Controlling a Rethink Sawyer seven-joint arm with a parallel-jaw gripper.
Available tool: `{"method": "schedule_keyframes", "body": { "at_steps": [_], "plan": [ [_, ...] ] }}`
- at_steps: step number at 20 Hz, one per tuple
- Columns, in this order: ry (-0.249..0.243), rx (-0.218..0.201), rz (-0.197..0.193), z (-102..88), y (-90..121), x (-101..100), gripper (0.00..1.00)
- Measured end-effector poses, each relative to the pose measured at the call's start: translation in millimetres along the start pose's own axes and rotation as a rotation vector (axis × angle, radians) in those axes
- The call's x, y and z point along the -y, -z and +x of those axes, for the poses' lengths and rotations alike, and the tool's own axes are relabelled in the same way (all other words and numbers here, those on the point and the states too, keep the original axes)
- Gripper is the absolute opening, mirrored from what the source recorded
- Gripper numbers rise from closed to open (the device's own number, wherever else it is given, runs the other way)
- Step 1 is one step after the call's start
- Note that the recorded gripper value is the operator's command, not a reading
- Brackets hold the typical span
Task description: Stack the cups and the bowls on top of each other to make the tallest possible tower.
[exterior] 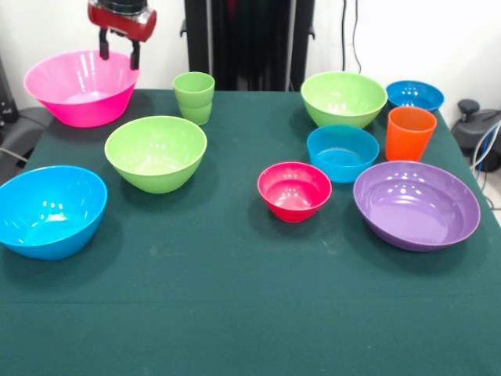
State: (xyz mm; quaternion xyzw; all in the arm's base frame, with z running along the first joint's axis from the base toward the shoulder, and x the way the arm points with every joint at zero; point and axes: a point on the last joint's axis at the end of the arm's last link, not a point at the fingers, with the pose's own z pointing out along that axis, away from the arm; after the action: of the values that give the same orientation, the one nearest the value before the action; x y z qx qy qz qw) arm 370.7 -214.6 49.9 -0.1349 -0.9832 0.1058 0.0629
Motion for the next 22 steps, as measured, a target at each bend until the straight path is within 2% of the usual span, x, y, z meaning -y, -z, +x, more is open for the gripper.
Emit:
{"method": "schedule_keyframes", "body": {
  "at_steps": [15,20,22],
  "plan": [
    [-0.013,-0.018,-0.027,0.2,-4,-11,1.0],
    [-0.005,-0.039,-0.039,5.2,-12,-17,1.0],
    [0.002,-0.059,-0.051,10.2,-19,-23,1.0]
  ]
}}
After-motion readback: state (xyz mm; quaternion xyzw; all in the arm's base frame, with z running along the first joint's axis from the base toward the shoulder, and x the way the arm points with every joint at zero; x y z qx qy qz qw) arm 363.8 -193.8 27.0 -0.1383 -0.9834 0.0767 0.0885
